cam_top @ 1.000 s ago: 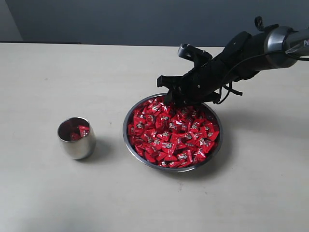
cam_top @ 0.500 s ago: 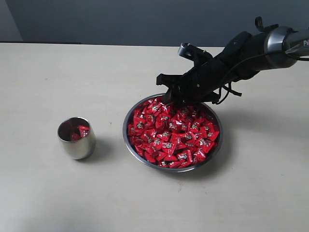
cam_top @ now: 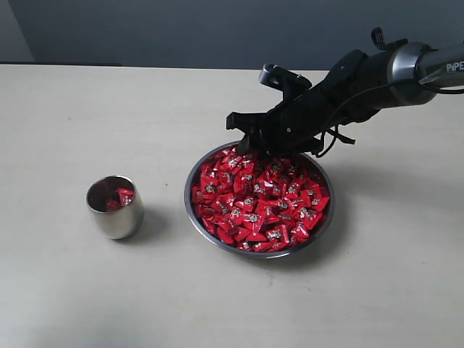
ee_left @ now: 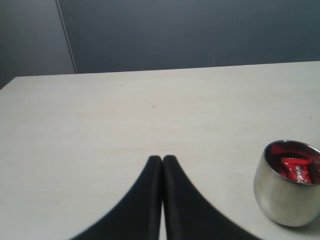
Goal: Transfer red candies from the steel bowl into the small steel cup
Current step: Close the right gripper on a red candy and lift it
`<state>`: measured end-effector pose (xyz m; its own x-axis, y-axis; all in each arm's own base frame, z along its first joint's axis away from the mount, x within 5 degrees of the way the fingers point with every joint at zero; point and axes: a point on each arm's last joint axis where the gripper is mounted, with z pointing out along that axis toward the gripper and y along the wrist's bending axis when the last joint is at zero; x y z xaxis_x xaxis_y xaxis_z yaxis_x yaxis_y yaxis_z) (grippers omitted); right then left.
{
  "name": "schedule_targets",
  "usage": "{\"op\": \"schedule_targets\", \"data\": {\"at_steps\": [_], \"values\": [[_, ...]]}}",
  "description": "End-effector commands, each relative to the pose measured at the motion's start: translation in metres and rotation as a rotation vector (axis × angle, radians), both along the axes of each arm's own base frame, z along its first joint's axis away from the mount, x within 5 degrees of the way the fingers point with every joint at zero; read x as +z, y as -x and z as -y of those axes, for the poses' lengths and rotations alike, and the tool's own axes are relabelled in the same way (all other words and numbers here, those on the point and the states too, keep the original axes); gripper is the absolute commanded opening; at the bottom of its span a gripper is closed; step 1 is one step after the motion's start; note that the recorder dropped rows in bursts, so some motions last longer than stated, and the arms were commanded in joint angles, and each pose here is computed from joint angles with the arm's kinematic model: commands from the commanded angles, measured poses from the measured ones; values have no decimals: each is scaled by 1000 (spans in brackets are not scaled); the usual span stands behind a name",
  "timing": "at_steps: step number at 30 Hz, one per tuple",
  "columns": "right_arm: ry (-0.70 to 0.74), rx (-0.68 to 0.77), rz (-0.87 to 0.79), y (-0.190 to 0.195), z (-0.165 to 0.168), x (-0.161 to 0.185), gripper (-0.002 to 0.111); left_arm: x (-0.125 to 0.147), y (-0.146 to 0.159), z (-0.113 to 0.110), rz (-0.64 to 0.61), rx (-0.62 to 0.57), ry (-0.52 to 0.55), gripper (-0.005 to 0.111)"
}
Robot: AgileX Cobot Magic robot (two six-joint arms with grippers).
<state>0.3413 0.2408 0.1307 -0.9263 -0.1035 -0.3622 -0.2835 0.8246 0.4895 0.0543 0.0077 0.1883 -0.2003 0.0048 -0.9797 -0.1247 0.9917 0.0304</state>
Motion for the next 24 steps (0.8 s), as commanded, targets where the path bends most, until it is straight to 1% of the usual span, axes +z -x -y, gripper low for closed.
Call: {"op": "schedule_targets", "data": {"at_steps": [1,2,4,5,6,7,8,16,21,24], "values": [[0,-4,18,-2,0,2,35,-1,0,0,3,1,4,0],[0,-4,18,-2,0,2,35,-1,0,0,3,1,4,0],[2,0,19,-2,0,1,31,-1,0,0,3,1,4,0],[6,7,17,-2,0,1,22,-1,0,0,3,1,4,0],[11,14,18,-1,0,1,17,-1,0,0,3,1,4,0],[18,26,18,-1,1,1,4,-1,0,0,3,1,4,0],[24,32,22,-1,1,0,-1,-1,0,0,3,1,4,0],[39,56,24,0,1,0,-1,-1,0,0,3,1,4,0],[28,48,57,-1,2,10,-1,-1,0,0,3,1,4,0],[7,55,91,-4,-1,25,-1,-1,0,0,3,1,4,0]]}}
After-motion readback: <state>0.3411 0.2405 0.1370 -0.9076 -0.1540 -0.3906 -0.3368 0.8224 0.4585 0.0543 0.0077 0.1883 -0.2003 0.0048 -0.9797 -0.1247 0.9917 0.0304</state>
